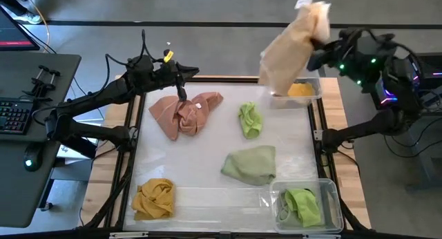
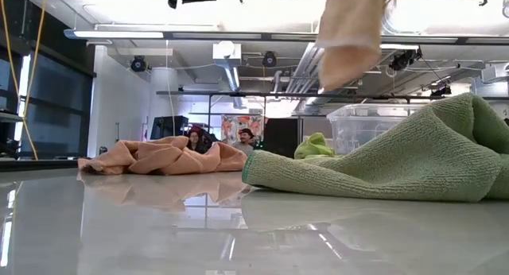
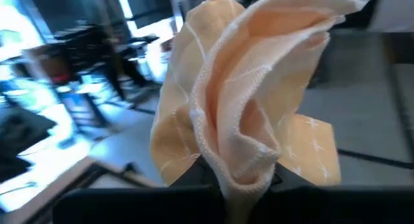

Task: Sort towels by color in basket
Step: Put the yellow patterned towel into the top transparent bin

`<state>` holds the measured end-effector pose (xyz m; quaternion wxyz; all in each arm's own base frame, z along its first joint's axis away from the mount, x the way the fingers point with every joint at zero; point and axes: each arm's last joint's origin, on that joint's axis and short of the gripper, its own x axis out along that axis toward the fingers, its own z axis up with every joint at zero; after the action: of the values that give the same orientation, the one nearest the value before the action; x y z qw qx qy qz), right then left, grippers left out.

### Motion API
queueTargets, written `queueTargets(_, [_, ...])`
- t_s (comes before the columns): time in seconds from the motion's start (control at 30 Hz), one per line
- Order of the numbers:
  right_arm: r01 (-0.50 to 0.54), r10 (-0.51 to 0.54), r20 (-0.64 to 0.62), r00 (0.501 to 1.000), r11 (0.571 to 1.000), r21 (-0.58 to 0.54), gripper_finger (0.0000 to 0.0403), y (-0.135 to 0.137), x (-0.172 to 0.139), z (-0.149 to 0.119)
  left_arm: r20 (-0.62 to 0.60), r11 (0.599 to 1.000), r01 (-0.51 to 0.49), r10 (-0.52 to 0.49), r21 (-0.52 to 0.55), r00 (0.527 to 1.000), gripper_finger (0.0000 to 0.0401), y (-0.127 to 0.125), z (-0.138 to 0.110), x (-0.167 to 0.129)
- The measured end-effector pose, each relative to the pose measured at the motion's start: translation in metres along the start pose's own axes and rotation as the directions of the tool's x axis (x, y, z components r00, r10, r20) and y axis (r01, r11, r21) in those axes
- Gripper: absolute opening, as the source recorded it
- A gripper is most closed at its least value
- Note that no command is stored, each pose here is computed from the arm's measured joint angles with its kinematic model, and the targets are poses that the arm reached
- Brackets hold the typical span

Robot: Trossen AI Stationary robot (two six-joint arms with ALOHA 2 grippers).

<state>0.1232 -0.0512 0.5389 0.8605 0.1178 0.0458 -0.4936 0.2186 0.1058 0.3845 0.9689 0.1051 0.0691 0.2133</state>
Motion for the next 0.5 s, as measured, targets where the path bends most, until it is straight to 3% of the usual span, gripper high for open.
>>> queueTargets(0.1, [0.079, -0.080, -0.022, 0.997, 0.995, -0.057, 0.0010, -0.009, 0.005, -0.002, 0.020, 1.000, -0.005, 0.006, -0.019, 1.000, 0.0016, 0.000, 0.002, 0.000])
queueTargets(0.2, [0.109, -0.117, -0.152, 0.982, 0.992, -0.059, 0.0009, -0.016, 0.020, -0.017, 0.034, 1.000, -0.008, 0.009, -0.018, 0.999, 0.0016, 0.001, 0.003, 0.000])
queueTargets(0.33, [0.149, -0.177, -0.319, 0.931, 0.983, -0.109, 0.0009, -0.021, 0.053, -0.050, 0.034, 1.000, -0.009, 0.009, -0.018, 0.999, 0.0016, 0.001, 0.003, 0.000])
queueTargets(0.5, [0.134, -0.188, -0.351, 0.917, 0.976, -0.172, 0.0016, -0.017, 0.105, -0.096, 0.032, 1.000, -0.008, 0.009, -0.019, 0.999, 0.0016, 0.000, 0.002, 0.005])
